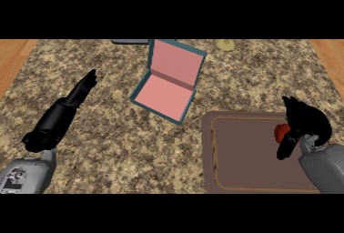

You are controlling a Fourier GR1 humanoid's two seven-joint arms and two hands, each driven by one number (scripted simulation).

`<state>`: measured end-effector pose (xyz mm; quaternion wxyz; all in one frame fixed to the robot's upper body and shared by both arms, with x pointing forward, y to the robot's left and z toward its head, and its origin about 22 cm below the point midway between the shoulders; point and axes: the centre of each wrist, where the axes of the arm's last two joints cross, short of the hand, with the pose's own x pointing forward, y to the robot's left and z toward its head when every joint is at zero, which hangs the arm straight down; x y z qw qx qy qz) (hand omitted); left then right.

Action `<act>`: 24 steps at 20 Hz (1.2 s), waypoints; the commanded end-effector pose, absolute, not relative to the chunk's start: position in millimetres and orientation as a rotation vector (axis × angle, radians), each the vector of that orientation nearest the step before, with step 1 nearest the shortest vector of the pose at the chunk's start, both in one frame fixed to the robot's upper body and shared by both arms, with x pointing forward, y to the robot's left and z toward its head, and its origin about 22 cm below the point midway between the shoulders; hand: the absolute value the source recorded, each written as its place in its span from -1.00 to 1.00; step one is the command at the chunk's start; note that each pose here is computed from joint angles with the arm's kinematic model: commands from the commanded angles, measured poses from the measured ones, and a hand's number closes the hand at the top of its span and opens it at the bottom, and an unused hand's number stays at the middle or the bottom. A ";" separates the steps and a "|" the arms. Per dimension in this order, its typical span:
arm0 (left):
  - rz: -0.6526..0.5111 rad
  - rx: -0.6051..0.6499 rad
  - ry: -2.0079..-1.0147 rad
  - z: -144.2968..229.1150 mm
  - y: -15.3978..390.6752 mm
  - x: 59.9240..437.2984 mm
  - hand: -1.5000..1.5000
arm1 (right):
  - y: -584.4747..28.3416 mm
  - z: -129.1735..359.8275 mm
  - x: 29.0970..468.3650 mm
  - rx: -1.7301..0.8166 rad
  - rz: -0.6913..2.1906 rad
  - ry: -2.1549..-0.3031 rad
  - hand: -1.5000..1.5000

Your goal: Pick the bell pepper from the tray and place it in the cardboard box

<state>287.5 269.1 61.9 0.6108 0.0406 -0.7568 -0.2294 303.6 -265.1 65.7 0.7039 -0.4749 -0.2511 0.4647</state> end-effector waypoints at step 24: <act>-0.537 0.105 -1.765 60.9 259.4 286.6 0.00 | -308.1 18.9 306.7 -1.147 1.150 -0.664 1.00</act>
